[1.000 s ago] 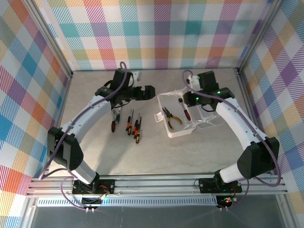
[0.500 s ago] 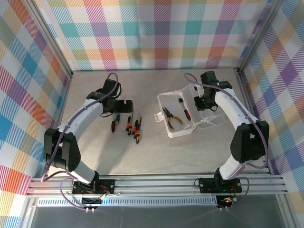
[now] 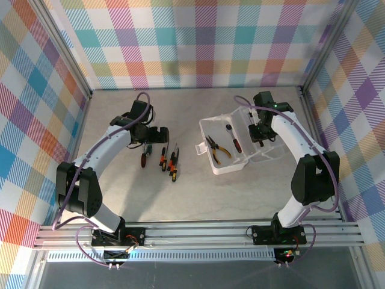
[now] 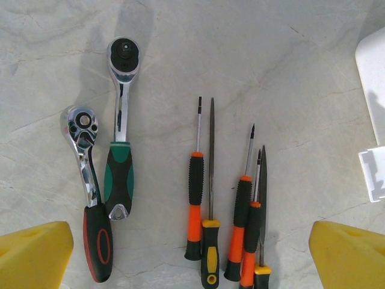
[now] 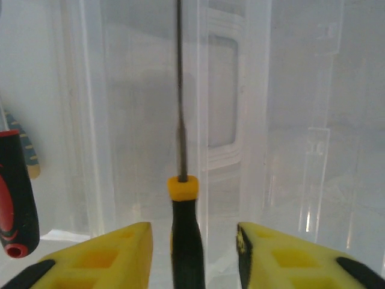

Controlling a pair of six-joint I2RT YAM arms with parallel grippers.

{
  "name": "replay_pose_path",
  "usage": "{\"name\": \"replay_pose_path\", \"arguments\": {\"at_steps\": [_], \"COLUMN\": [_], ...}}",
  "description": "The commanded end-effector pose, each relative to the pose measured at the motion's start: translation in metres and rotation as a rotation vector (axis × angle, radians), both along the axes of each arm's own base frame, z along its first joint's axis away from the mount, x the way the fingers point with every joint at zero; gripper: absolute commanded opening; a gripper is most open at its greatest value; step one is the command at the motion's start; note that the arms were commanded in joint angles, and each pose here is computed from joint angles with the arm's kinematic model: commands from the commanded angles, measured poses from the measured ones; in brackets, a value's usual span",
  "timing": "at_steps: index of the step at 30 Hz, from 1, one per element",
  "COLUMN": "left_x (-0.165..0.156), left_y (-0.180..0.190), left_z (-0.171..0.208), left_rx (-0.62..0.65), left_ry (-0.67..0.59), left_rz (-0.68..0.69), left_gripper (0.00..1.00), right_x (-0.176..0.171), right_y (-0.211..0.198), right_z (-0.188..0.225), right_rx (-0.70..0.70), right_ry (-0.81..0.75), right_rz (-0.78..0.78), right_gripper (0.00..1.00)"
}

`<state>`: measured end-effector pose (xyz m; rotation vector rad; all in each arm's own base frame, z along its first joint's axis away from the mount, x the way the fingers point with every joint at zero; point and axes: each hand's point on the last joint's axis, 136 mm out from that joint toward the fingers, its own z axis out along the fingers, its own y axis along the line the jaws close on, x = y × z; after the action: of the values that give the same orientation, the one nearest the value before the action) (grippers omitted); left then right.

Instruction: Pack the tool kit

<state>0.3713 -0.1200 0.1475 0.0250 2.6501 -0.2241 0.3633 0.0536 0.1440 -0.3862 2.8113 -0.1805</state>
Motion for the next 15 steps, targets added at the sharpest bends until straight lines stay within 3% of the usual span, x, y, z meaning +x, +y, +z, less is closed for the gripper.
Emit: {"name": "replay_pose_path", "arguments": {"at_steps": [1, 4, 7, 11, 15], "left_x": [-0.003, -0.005, -0.011, -0.021, -0.033], "left_y": [0.0, -0.001, -0.001, -0.005, -0.011], "left_z": [-0.009, -0.012, -0.019, -0.039, -0.066], "left_rx": [0.009, 0.01, 0.014, 0.012, 0.05], "left_ry": [0.023, 0.038, 0.07, 0.12, 0.179], "left_rz": [-0.019, -0.025, -0.033, -0.035, -0.047], "left_gripper": [1.0, 1.0, 1.0, 1.0, 0.97], "right_x": [-0.003, -0.004, -0.006, -0.013, -0.02], "right_y": [0.0, 0.002, 0.008, 0.035, 0.063], "right_z": [0.01, 0.022, 0.039, 0.067, 0.082], "right_rx": [0.007, 0.024, 0.061, 0.151, 0.242], "right_ry": [-0.007, -0.037, -0.076, -0.178, -0.227], "right_rz": [0.004, 0.003, 0.014, 0.058, 0.12], "right_gripper": [0.5, 0.53, 0.63, 0.99, 0.99]}}
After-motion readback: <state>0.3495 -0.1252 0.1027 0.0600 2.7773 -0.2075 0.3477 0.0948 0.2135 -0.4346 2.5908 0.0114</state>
